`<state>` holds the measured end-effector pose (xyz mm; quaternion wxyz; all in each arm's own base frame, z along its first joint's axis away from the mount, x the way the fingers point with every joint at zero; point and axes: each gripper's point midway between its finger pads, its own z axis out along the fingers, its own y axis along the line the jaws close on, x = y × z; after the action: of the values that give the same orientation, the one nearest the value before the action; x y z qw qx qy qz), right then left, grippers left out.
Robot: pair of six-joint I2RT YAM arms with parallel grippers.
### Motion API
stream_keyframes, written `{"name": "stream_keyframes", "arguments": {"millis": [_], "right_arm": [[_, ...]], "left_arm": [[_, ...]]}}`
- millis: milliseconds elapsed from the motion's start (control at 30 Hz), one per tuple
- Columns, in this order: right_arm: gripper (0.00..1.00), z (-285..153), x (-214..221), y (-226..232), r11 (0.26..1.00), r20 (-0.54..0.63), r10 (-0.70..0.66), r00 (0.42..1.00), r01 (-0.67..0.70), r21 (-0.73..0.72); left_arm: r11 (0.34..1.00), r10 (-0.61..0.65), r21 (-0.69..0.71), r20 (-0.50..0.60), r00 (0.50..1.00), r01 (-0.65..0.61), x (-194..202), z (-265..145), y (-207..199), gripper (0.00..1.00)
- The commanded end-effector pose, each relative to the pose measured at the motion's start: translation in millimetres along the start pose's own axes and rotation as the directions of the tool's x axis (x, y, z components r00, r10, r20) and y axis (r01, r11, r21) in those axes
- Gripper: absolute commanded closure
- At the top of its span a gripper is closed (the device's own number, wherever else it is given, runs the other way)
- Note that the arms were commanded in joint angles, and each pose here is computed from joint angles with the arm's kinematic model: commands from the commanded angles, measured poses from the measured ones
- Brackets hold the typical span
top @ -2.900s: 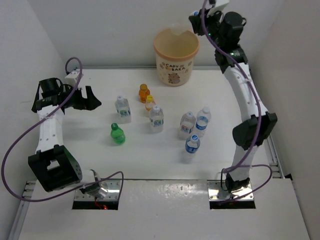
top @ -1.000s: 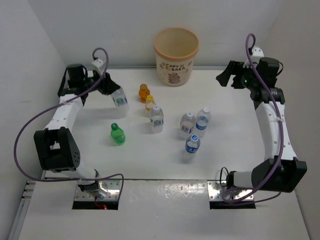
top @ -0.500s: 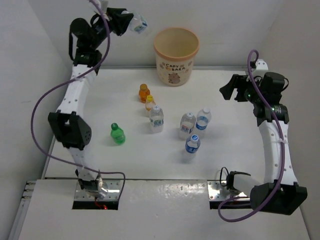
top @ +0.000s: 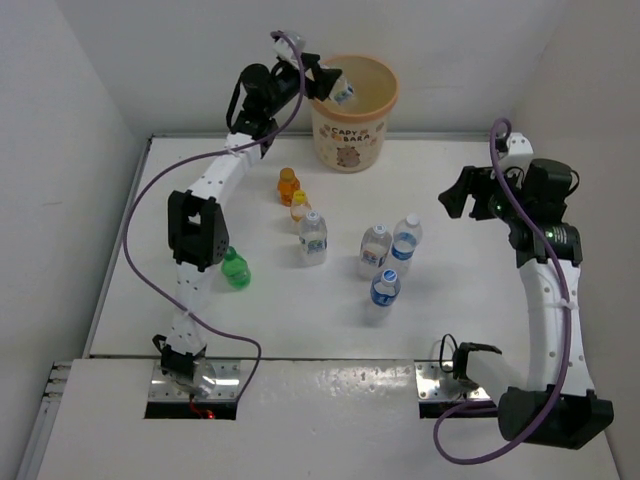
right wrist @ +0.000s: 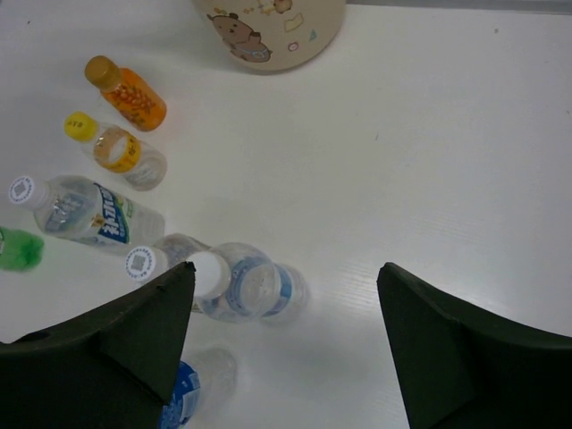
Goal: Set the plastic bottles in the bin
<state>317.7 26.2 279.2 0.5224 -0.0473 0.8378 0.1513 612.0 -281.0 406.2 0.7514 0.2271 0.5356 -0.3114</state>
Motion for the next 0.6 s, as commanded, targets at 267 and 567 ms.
{"name": "stream_keyframes", "arguments": {"millis": [267, 567], "right_arm": [[0.26, 9.2, 30.2, 39.5, 0.988, 0.018, -0.078, 0.997, 0.080, -0.134], [0.27, 32.1, 48.3, 66.4, 0.970, 0.012, -0.151, 0.988, 0.151, -0.193]], "left_arm": [[0.997, 0.068, -0.048, 0.123, 0.990, -0.063, -98.0, -9.4, -13.9, 0.00], [0.997, 0.033, -0.063, 0.021, 0.999, -0.032, -125.3, -94.0, -26.1, 0.00]]}}
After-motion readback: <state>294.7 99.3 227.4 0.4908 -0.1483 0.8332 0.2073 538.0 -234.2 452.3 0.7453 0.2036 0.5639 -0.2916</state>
